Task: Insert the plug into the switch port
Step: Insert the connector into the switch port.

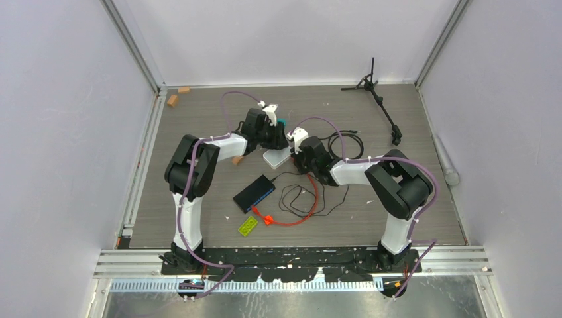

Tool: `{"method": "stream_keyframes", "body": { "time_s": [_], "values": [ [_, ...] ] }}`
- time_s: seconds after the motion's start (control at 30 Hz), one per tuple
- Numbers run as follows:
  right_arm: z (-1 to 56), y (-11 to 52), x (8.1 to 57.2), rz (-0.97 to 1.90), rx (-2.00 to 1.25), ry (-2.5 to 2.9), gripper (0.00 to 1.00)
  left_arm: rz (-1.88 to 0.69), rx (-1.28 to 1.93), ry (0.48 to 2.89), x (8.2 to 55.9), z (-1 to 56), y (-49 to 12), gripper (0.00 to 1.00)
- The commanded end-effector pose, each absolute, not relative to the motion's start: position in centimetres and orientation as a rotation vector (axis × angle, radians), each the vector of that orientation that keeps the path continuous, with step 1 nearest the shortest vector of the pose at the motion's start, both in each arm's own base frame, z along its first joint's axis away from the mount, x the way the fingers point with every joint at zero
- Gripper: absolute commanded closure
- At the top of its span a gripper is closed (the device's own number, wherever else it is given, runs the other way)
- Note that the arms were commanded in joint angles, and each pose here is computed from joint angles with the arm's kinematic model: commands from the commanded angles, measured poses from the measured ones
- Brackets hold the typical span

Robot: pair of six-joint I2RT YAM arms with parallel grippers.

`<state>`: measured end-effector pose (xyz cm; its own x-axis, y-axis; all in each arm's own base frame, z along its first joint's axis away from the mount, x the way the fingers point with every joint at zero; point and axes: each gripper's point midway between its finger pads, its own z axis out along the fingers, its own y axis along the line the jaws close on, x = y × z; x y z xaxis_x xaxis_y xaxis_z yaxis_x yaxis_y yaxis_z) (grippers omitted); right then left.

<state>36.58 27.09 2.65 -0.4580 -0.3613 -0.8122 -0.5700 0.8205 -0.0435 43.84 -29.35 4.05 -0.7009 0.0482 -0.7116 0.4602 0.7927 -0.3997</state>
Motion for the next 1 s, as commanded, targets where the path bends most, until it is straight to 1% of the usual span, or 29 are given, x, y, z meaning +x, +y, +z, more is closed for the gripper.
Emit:
{"method": "stream_keyframes", "body": {
  "time_s": [0.0,0.23,0.47,0.97],
  "values": [
    [5.8,28.2,38.7,0.302,-0.660,1.987,1.00,-0.742,0.414,2.364,42.0,1.4,-29.3,0.54],
    [7.9,28.6,38.7,0.325,-0.664,1.937,0.99,-0.744,0.415,2.364,41.9,1.4,-29.4,0.54],
    [8.5,28.6,38.5,0.337,-0.667,1.927,1.00,-0.742,0.415,2.365,42.0,1.3,-29.3,0.54],
    [7.3,28.0,39.6,0.262,-0.670,1.917,0.99,-0.762,0.428,2.366,41.8,1.3,-29.6,0.54]
  ]
}}
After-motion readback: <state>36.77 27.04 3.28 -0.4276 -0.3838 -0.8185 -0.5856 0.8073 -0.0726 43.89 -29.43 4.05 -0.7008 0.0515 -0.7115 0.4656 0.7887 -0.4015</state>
